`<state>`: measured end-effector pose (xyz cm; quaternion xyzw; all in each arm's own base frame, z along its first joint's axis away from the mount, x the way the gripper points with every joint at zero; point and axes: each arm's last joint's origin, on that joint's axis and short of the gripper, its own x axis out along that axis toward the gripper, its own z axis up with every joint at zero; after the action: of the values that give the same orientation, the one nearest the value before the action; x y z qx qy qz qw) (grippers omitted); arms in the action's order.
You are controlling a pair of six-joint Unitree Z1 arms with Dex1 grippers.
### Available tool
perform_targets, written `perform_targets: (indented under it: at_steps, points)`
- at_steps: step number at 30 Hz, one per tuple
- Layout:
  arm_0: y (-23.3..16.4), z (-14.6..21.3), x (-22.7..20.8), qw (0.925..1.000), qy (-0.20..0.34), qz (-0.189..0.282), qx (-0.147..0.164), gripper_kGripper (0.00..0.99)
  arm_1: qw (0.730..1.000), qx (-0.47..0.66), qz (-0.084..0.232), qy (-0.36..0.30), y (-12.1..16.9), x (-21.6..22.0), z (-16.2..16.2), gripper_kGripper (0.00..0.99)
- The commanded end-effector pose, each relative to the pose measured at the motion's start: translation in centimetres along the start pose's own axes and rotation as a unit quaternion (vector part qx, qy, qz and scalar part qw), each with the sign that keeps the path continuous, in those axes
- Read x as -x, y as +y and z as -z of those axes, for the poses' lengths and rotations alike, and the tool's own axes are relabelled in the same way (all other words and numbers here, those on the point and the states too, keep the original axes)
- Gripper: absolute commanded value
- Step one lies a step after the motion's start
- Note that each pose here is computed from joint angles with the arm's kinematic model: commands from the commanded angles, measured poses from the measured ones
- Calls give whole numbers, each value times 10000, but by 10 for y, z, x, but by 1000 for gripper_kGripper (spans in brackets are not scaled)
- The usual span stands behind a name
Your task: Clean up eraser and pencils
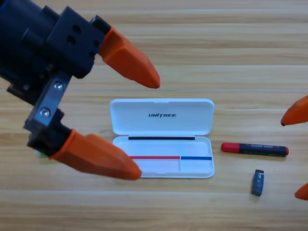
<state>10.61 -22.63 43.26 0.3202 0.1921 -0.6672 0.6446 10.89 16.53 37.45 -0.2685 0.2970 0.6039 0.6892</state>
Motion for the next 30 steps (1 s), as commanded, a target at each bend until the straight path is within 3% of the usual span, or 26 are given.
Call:
perform_targets:
  at_steps: [1, 8, 11, 17, 20, 24, 30]
  points:
    - [-3, 2, -11, 9998, 136, 172, -10, 976, 9998, 15, -170, 36, 2, -12, 2, 986]
    - [-4, 6, -12, 9996, 198, 181, -14, 979, 9999, -63, -21, -79, 8, 0, 7, 986]
    - [-5, 7, -11, 9997, 192, 178, -16, 979, 9987, -182, 451, -130, 11, 14, 11, 986]
    - [-6, 8, -7, 9997, 255, 29, -43, 979, 9775, -843, 1931, 91, 6, 33, 23, 986]
    - [-2, 11, -3, 9973, 537, -490, -62, 979, 9686, -1348, 2081, 207, 1, 25, 25, 979]
    - [14, 18, 9, 9844, 1108, -1370, 2, 979, 9551, -2061, 2079, 458, -7, 7, 26, 969]
    - [56, 46, 34, 9488, 2025, -2422, 101, 979, 9126, -3130, 2056, 1640, -46, -53, 7, 968]
